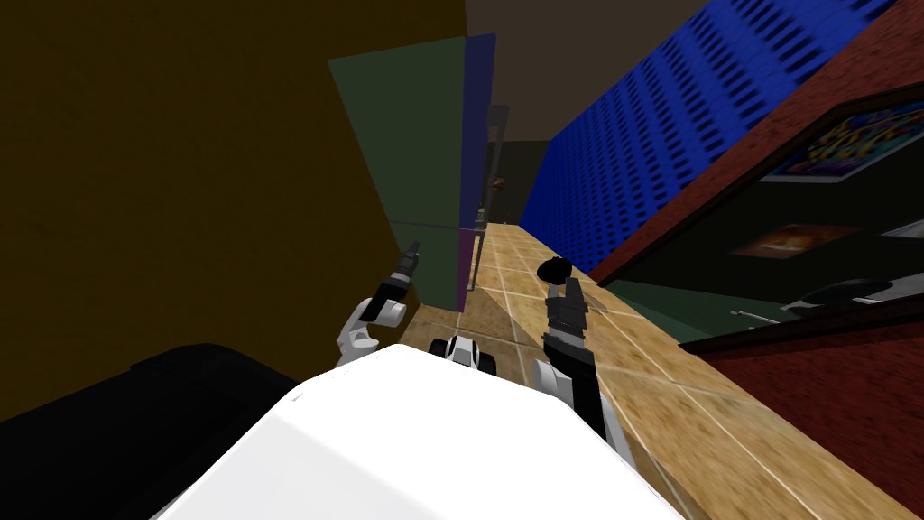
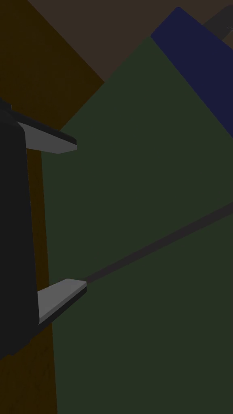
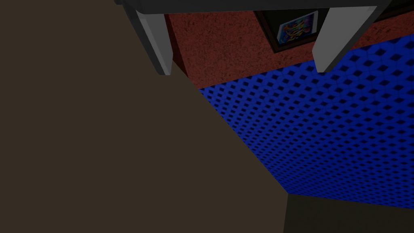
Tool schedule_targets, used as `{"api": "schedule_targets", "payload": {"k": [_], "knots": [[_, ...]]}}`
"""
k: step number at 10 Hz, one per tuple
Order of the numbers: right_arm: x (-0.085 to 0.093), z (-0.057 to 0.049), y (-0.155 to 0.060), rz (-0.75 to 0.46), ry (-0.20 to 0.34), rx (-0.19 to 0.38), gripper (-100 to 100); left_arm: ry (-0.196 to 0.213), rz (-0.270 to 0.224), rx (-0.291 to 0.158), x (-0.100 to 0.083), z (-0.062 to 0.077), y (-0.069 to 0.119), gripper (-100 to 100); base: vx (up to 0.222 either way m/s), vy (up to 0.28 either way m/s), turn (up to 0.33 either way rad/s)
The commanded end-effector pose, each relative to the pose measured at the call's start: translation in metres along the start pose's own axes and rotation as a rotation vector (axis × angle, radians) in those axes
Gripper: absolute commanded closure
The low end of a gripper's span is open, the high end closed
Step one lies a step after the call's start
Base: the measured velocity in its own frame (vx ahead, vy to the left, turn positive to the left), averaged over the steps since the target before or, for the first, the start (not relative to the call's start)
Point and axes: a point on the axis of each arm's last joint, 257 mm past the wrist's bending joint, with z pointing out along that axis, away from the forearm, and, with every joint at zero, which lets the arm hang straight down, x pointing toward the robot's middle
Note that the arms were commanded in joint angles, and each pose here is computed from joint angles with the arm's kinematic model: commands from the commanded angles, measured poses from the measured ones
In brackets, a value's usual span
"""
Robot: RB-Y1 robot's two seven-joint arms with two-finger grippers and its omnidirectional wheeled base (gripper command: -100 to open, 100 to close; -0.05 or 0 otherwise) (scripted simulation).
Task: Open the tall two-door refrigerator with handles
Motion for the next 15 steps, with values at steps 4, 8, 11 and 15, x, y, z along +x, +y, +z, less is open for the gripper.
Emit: {"api": "schedule_targets", "payload": {"k": [4, 8, 11, 15], "knots": [[0.0, 0.0, 0.0, 0.0, 0.0, 0.0, 0, 0.01, -0.001, -0.105, 0.003, 0.005, 0.02, -100, 0.088, -0.092, -0.021], [0.0, 0.0, 0.0, 0.0, 0.0, 0.0, 0, 0.016, -0.007, -0.183, 0.006, 0.008, 0.034, -100, 0.1, -0.091, -0.025], [0.0, 0.0, 0.0, 0.0, 0.0, 0.0, 0, 0.022, -0.01, -0.225, 0.008, 0.008, 0.043, -100, 0.081, -0.079, -0.012], [0.0, 0.0, 0.0, 0.0, 0.0, 0.0, 0, 0.033, -0.016, -0.307, 0.012, 0.008, 0.057, -100, 0.098, -0.086, -0.022]]}}
